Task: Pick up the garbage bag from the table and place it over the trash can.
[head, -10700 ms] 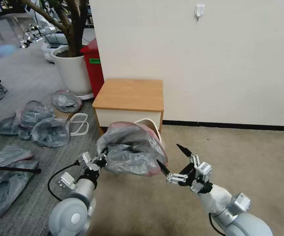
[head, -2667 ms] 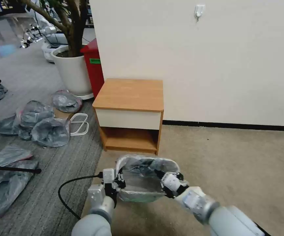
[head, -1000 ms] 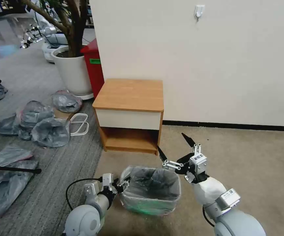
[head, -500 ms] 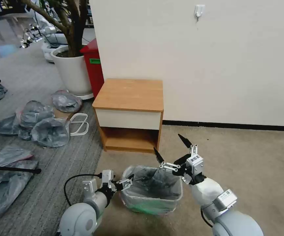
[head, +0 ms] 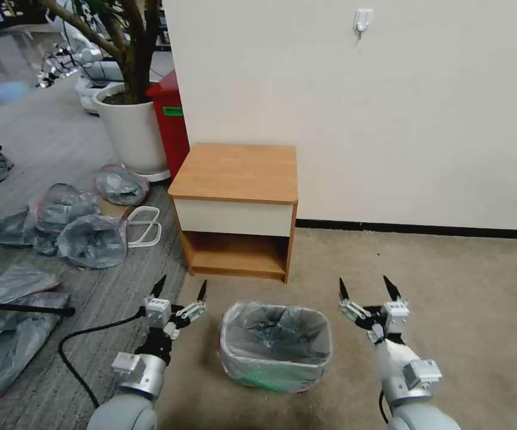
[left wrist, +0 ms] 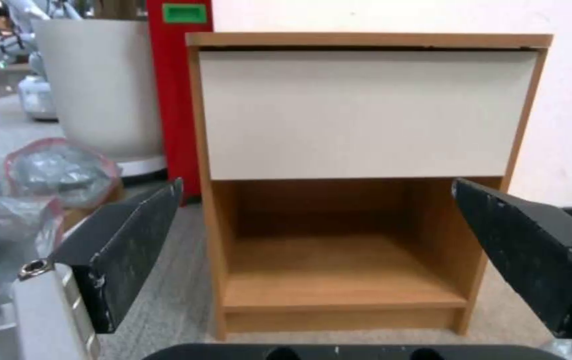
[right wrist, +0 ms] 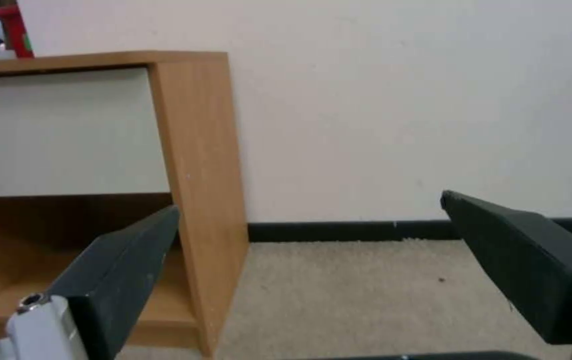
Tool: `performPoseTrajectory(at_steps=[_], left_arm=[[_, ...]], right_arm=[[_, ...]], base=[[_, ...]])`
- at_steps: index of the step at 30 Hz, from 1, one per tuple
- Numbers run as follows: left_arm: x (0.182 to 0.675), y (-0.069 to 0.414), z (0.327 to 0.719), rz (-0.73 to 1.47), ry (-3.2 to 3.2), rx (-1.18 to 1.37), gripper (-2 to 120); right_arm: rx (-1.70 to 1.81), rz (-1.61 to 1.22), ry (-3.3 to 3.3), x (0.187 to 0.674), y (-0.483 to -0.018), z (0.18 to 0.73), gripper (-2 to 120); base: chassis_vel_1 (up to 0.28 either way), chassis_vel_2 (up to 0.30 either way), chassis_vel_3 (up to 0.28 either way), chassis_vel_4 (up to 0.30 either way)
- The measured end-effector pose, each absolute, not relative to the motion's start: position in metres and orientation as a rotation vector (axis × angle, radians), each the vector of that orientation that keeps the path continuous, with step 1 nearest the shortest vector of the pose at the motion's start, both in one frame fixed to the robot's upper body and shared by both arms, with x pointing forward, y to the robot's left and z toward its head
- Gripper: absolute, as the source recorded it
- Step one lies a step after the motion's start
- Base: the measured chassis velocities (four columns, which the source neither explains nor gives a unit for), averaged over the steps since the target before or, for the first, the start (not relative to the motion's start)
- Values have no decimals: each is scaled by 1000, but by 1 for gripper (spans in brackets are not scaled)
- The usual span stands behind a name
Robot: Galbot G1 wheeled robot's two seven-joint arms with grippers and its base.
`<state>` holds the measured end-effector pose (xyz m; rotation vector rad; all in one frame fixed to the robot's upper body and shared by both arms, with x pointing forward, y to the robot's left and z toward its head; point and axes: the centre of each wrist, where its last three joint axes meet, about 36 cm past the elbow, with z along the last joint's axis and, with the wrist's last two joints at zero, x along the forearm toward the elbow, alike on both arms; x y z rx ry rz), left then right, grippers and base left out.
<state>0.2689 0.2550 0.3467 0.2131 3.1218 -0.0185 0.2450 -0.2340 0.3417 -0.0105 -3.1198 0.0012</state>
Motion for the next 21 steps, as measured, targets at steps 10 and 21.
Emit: performPoseTrajectory(at_steps=[10,21], left_arm=[[269,255,346,-22,3119,206,100],[270,255,347,-29,3118,203,100]], right_arm=[[-11,1,-3121,245,-234,341,100],[-5,2,-3123,245,-234,342,100]], base=[[0,0,0,0],[0,0,0,0]])
